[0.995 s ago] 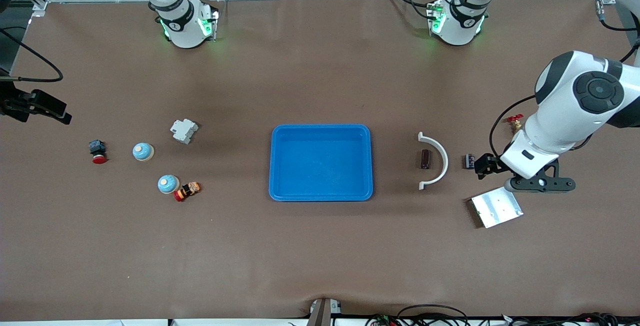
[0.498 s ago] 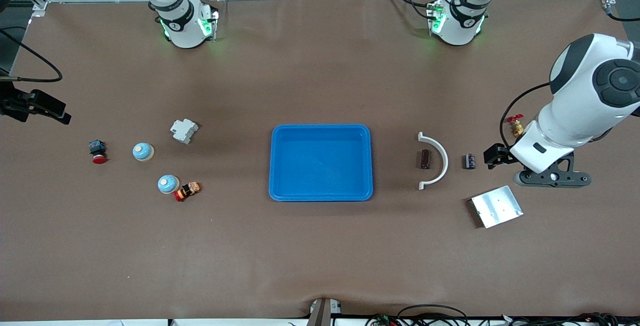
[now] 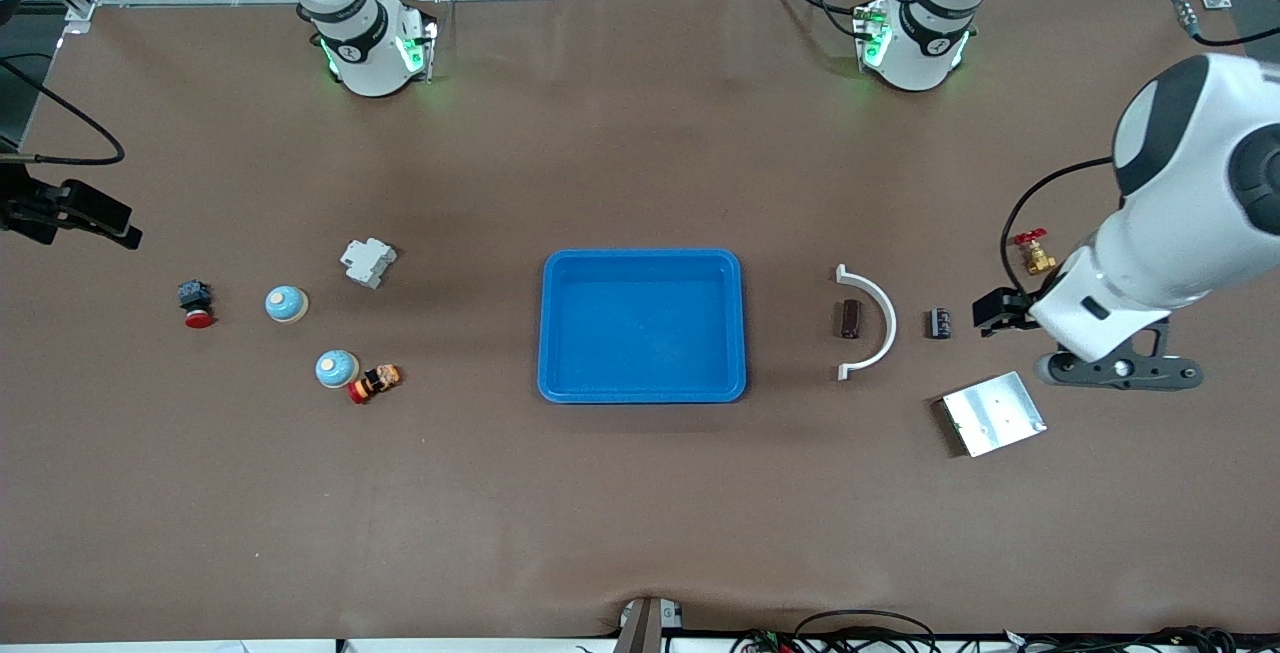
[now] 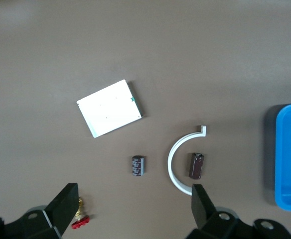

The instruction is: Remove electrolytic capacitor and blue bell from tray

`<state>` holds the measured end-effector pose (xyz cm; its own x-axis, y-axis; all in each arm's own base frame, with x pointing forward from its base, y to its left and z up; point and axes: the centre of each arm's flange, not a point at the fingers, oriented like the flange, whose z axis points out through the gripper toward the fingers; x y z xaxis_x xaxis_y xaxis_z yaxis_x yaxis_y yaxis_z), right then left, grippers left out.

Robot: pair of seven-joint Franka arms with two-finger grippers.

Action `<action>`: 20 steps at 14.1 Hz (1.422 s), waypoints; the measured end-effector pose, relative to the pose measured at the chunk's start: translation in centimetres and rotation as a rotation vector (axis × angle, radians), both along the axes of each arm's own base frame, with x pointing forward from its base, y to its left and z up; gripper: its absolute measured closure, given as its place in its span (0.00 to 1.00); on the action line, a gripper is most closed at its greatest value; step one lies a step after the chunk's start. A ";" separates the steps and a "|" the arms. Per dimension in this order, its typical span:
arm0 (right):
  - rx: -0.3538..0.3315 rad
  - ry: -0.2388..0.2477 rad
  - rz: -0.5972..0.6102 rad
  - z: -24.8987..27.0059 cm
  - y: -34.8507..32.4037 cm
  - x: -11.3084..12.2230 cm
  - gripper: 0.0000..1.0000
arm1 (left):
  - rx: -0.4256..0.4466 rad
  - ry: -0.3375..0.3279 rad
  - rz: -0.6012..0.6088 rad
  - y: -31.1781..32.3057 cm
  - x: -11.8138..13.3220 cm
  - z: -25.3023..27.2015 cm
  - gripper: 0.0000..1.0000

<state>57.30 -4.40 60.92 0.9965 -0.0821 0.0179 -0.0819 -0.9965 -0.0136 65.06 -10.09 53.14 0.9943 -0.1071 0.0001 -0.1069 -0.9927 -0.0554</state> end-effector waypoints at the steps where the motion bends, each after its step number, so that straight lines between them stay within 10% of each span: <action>1: 0.000 0.000 0.000 0.0 0.0 0.0 0.00 | -0.030 -0.001 -0.018 1.0 -0.4 1.3 0.00; 20: 0.000 0.001 -0.003 -0.1 -0.2 0.0 0.00 | -0.058 0.021 -0.100 1.8 -6.7 10.3 0.00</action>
